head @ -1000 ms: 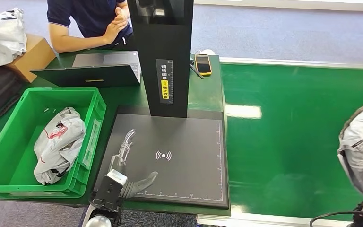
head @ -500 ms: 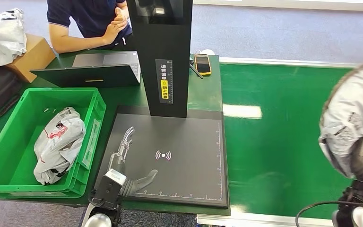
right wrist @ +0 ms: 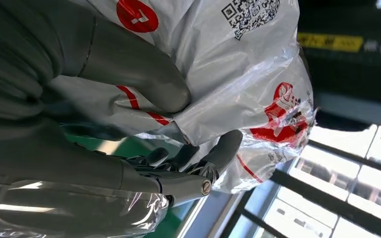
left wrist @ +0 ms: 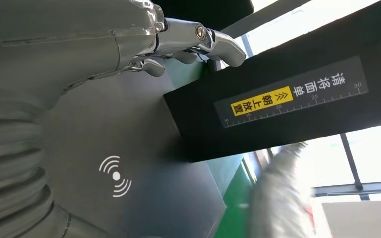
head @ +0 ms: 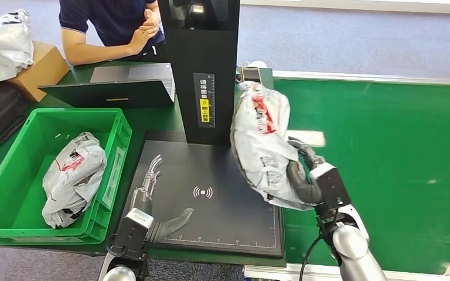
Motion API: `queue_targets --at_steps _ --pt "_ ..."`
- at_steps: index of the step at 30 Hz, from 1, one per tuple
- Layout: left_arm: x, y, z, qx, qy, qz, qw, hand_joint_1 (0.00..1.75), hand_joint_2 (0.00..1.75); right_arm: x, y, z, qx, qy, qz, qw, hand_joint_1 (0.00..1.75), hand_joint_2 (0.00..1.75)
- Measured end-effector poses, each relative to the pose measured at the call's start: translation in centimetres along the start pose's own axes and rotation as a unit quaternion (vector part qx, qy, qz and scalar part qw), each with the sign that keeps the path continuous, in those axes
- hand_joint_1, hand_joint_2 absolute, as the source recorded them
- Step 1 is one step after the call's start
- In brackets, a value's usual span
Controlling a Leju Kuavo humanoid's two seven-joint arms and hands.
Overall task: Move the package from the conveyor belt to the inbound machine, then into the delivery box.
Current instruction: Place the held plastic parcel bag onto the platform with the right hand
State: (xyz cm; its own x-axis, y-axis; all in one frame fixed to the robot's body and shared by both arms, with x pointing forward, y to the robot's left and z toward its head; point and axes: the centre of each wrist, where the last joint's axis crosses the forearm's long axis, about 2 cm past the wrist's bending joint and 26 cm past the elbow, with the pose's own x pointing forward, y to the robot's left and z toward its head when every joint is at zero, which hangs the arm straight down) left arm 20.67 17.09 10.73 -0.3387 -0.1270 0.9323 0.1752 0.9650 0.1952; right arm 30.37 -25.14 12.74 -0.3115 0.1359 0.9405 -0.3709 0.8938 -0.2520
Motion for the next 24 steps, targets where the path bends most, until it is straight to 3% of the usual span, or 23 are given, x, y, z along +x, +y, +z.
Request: queue_targets --at_steps 5,11,16,18,22,24 --pt "0.1 -0.2 0.3 -0.008 -0.001 0.003 1.0 0.0 1.75 -1.2 2.9 -0.3 0.061 0.028 0.025 0.997 1.75 1.75" --pt "0.1 -0.2 0.1 -0.018 -0.007 0.005 1.0 0.0 1.75 -3.3 6.0 2.2 0.126 0.079 0.03 0.988 1.75 1.75" --pt "0.2 -0.4 0.0 -0.022 -0.009 0.006 1.0 0.0 1.75 -4.3 7.3 3.2 0.163 0.107 0.032 0.98 1.75 1.75" --pt "0.3 -0.5 0.0 -0.023 -0.008 0.006 1.0 0.0 1.75 -4.4 7.5 3.4 0.168 0.111 0.032 0.979 1.65 1.75" --pt "0.3 -0.6 0.0 -0.025 -0.007 0.007 1.0 0.0 1.75 -4.5 7.7 3.6 0.169 0.116 0.033 0.978 0.03 1.75" --pt "0.3 -0.7 0.0 -0.027 -0.007 0.008 1.0 0.0 1.75 -4.6 7.8 3.9 0.168 0.118 0.032 0.978 0.0 1.75"
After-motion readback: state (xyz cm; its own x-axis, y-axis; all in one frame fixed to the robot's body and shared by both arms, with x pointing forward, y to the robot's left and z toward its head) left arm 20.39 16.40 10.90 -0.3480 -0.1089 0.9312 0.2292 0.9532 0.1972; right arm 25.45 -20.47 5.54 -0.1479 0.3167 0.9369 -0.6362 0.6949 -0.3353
